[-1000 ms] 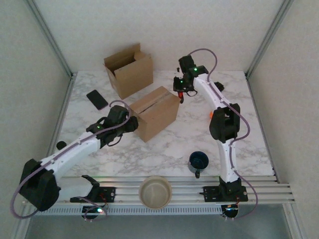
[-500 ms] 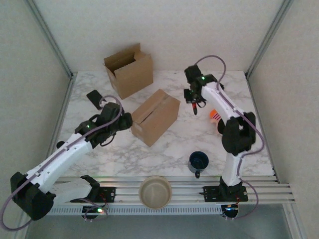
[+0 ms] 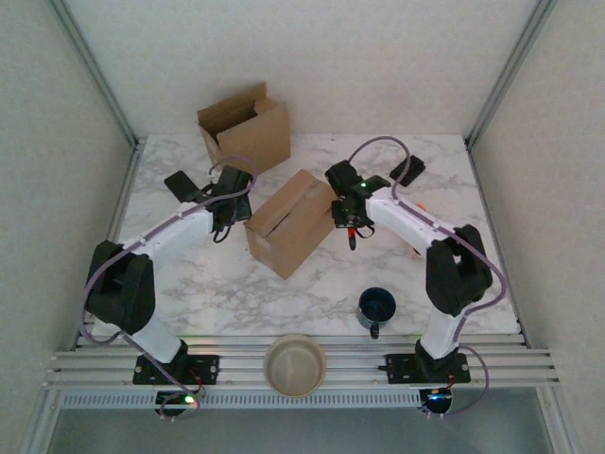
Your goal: Unpack the express box
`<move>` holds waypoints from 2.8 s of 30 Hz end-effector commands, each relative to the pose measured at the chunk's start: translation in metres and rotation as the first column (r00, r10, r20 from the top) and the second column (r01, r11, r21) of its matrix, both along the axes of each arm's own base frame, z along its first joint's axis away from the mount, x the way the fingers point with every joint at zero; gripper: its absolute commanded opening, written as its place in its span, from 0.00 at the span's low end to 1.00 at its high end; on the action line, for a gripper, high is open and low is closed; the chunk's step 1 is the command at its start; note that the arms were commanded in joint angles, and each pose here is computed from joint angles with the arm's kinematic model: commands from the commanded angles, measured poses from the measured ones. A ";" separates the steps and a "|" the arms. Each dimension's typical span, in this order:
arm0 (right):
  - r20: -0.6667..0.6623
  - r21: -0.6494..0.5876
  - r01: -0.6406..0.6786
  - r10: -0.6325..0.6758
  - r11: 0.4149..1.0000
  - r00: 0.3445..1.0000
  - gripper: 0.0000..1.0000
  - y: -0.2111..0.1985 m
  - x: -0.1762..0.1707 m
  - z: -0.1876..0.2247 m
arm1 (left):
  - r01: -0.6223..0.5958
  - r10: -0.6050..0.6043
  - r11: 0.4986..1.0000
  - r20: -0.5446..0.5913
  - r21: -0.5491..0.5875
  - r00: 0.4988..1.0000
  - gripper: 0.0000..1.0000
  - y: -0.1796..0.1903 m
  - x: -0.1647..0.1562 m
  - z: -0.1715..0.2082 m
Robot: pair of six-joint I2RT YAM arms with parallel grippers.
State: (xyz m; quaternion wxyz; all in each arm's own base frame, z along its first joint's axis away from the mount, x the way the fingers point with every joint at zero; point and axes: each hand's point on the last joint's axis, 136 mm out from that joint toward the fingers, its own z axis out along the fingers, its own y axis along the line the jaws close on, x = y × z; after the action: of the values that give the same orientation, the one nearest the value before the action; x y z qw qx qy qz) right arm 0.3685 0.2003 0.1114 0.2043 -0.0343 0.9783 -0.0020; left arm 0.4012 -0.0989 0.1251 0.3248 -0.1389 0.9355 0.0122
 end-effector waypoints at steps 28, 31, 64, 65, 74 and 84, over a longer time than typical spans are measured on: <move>0.198 0.190 -0.545 0.512 0.817 0.836 0.00 0.132 0.114 0.044 | 0.180 -0.190 0.948 -0.010 -0.261 0.982 0.78 -0.095 -0.136 0.007; 0.204 0.141 -0.476 0.445 0.868 0.872 0.00 0.109 0.127 0.055 | 0.159 -0.165 0.962 -0.005 -0.224 0.986 0.82 -0.077 -0.145 0.020; 0.103 0.032 -0.044 0.041 0.999 0.994 0.00 0.024 0.001 0.014 | -0.037 0.047 0.992 0.081 -0.118 0.996 0.80 0.020 0.017 0.029; 0.102 0.026 -0.051 0.049 0.998 0.994 0.00 0.028 0.006 0.014 | -0.042 0.052 0.992 0.083 -0.117 0.995 0.81 0.023 0.011 0.029; 0.079 0.074 -0.084 0.078 0.994 0.994 0.00 0.053 0.014 0.011 | -0.095 0.099 0.994 0.083 -0.056 0.992 0.83 0.047 -0.009 0.026; 0.072 0.059 -0.084 0.080 0.995 0.994 0.00 0.052 0.003 0.009 | -0.184 0.181 0.983 0.133 0.011 0.974 0.90 0.073 0.005 0.047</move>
State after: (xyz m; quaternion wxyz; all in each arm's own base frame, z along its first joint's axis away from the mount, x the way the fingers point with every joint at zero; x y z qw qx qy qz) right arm 0.3726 0.2429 0.1140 0.2299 -0.0649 0.9709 0.0194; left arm 0.4088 -0.0352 0.1667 0.3890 -0.2210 0.8942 0.0159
